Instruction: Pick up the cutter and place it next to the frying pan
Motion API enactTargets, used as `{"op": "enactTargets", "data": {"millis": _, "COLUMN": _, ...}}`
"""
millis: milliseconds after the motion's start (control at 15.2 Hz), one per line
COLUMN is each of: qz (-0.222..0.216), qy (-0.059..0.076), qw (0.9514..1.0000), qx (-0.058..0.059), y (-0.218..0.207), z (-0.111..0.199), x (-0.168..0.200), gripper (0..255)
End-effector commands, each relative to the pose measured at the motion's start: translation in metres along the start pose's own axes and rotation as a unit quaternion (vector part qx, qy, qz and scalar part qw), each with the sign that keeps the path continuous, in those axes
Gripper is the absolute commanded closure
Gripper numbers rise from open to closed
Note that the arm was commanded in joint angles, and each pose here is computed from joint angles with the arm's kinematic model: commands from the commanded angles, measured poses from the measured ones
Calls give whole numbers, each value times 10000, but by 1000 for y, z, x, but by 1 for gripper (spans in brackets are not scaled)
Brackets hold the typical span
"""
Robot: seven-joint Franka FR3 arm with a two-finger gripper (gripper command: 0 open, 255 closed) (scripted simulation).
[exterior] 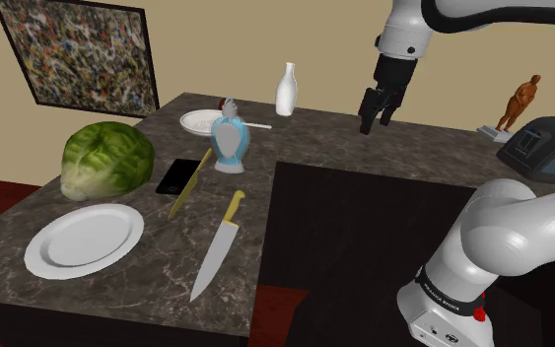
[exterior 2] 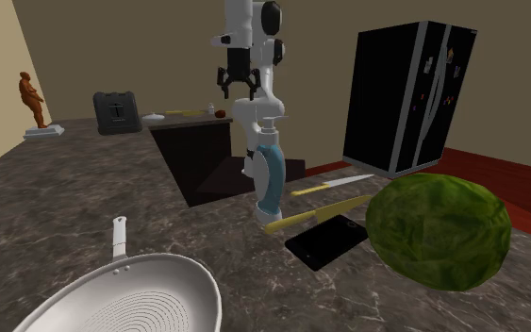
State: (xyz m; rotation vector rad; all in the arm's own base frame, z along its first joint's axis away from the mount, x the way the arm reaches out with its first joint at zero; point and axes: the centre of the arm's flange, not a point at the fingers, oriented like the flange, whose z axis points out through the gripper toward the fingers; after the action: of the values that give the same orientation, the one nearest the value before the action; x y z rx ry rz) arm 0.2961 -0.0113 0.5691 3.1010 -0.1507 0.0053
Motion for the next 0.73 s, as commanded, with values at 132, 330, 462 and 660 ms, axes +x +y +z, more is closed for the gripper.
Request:
{"op": "enactTargets", "data": {"millis": 132, "qz": 223, "qy": -66, "qw": 9997, "qx": 10, "y": -23, "z": 11, "x": 6, "gripper": 0}}
{"op": "enactTargets", "data": {"millis": 330, "qz": 557, "qy": -166, "qw": 9983, "qx": 26, "y": -57, "z": 28, "x": 17, "gripper": 0}}
{"op": "enactTargets", "data": {"millis": 462, "qz": 779, "qy": -232, "qw": 9967, "qx": 36, "y": -80, "z": 39, "x": 26, "gripper": 0}}
{"op": "enactTargets", "data": {"millis": 660, "qz": 1112, "qy": -331, "qw": 9932, "qx": 51, "y": -113, "z": 56, "x": 40, "gripper": 0}}
